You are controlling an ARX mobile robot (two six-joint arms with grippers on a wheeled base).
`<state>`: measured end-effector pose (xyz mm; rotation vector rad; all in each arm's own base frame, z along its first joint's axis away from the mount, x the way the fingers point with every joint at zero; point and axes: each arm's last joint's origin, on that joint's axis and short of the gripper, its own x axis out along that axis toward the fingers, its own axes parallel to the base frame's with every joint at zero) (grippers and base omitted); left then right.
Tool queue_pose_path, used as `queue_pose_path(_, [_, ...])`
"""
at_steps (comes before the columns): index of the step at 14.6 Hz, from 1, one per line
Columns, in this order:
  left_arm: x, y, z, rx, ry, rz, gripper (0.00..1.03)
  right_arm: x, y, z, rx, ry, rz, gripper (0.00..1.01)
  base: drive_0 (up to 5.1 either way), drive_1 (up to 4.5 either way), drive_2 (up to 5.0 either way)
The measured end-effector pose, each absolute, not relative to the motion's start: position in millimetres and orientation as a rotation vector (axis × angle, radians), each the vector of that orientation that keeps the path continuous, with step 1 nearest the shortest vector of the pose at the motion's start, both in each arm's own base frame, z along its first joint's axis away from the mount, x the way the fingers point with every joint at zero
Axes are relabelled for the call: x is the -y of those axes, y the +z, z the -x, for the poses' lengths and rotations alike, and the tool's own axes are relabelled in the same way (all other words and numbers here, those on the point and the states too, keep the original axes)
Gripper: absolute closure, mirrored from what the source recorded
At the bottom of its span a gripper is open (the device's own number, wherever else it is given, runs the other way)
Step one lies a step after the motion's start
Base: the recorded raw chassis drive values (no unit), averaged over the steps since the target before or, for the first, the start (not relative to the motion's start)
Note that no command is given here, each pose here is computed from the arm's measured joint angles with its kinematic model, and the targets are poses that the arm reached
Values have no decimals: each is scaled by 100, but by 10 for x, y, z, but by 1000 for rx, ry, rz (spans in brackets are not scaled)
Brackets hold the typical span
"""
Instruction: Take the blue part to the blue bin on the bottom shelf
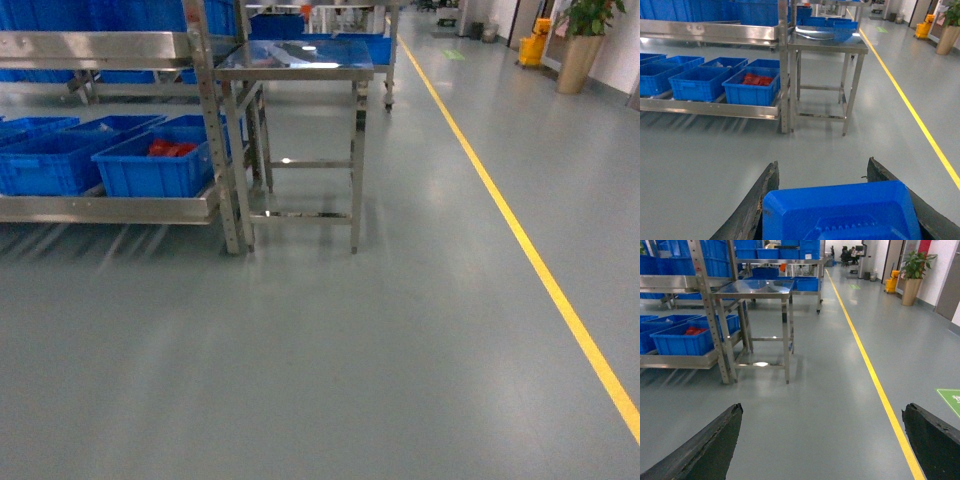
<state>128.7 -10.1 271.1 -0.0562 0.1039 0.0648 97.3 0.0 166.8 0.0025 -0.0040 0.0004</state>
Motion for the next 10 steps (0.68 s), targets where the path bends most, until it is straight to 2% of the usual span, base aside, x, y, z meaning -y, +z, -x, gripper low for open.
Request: queue_pose_path(10, [101, 2712, -1286, -103, 65, 56, 59, 0, 1666, -973, 2, 0, -2, 3, -3, 427, -433])
